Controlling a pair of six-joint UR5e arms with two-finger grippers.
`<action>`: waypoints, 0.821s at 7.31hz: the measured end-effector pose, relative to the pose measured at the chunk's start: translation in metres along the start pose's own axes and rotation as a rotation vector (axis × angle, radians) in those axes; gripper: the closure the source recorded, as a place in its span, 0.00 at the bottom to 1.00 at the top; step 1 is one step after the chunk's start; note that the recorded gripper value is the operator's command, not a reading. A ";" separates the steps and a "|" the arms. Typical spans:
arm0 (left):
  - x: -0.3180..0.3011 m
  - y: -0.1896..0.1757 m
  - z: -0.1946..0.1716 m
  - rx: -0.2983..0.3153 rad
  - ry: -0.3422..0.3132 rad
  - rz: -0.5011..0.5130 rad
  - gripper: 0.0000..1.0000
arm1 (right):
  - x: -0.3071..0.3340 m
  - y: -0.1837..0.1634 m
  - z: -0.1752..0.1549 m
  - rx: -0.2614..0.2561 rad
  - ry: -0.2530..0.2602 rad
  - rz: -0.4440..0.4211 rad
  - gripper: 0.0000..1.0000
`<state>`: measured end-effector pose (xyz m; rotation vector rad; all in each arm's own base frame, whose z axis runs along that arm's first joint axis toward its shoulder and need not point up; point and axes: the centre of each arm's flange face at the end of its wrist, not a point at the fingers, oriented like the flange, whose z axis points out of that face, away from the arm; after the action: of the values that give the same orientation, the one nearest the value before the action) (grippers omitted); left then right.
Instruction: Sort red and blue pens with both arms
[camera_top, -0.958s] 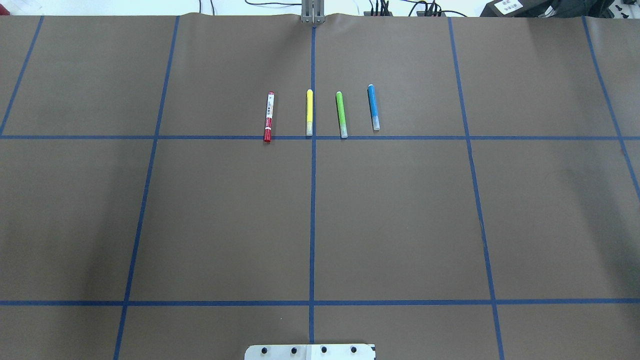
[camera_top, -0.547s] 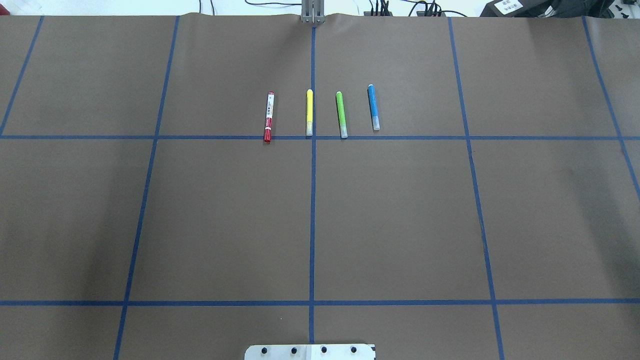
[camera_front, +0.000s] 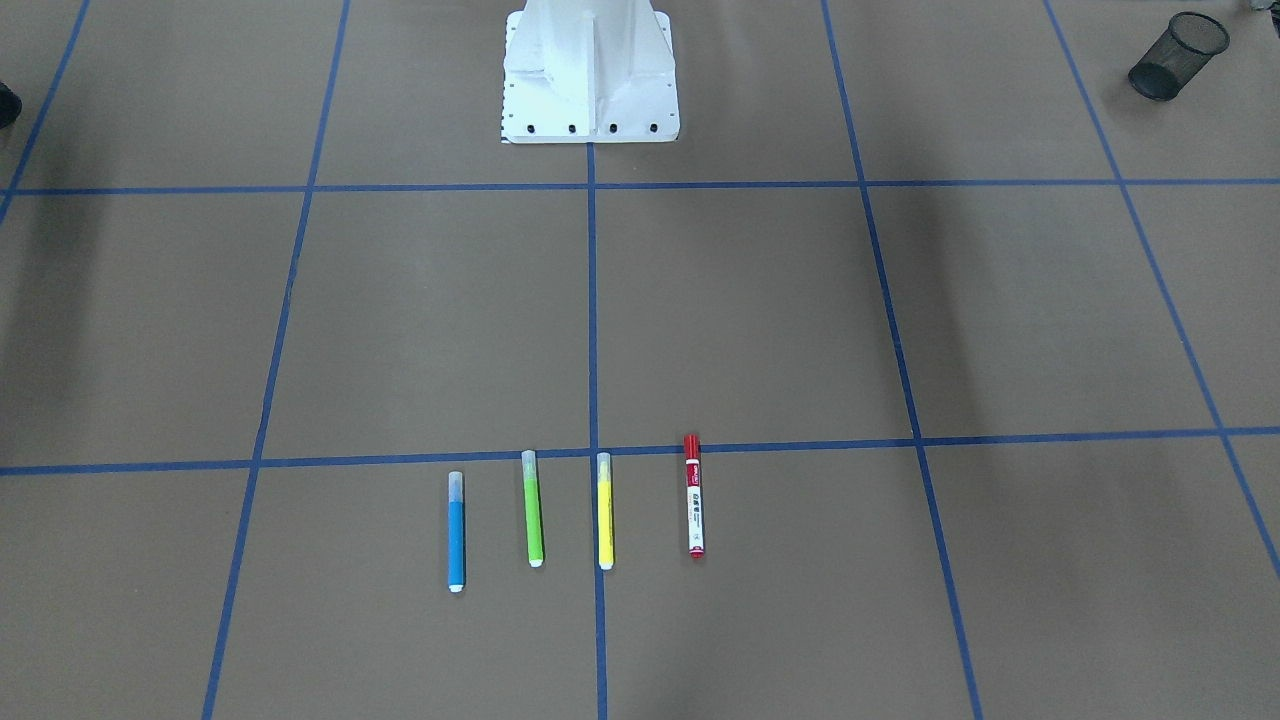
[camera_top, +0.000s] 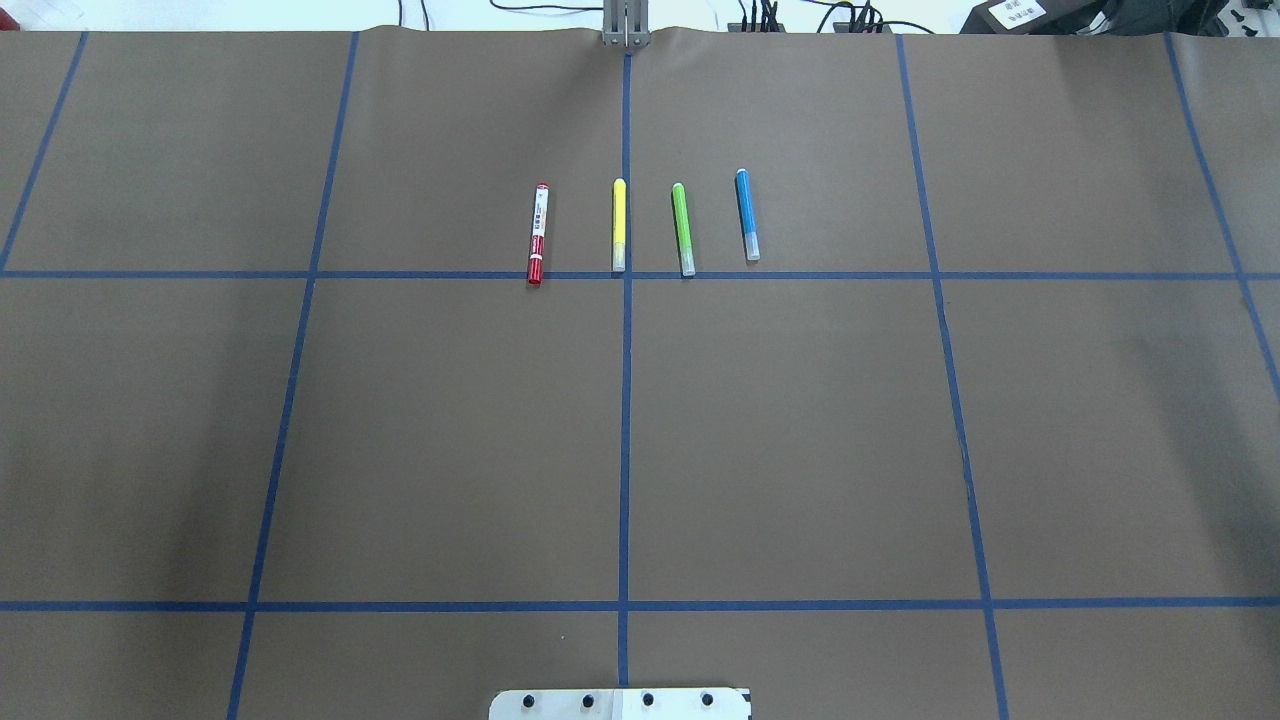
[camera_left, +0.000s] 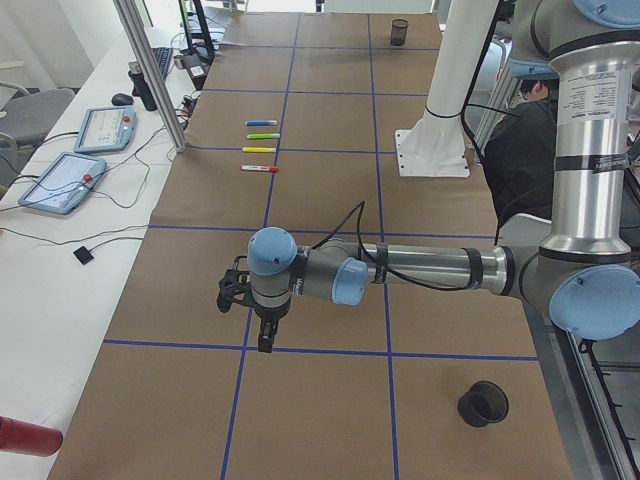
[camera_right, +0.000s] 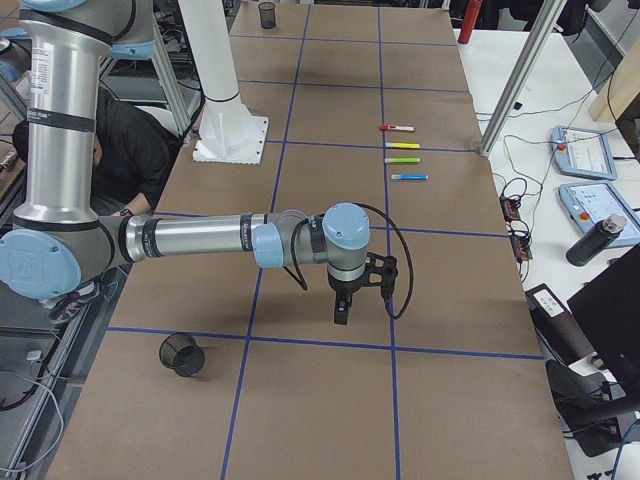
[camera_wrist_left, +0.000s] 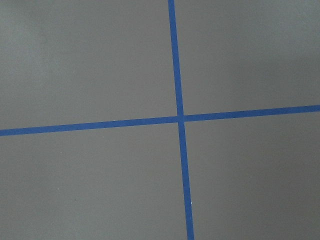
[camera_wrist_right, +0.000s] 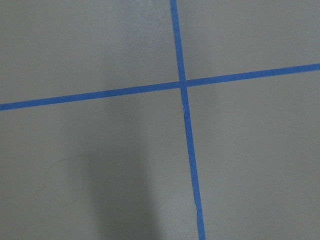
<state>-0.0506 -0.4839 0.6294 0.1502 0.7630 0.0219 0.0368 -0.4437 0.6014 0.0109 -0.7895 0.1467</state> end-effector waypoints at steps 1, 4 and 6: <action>0.000 0.000 0.000 0.000 -0.002 0.000 0.00 | -0.001 0.000 0.000 0.000 -0.001 -0.001 0.00; -0.002 0.001 0.001 -0.001 -0.003 -0.003 0.00 | 0.000 0.001 -0.001 0.001 -0.001 0.000 0.00; -0.002 0.000 0.001 -0.001 -0.005 -0.002 0.00 | 0.000 0.001 0.000 0.001 -0.001 0.000 0.00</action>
<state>-0.0512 -0.4837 0.6313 0.1484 0.7586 0.0199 0.0370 -0.4432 0.6009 0.0121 -0.7901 0.1475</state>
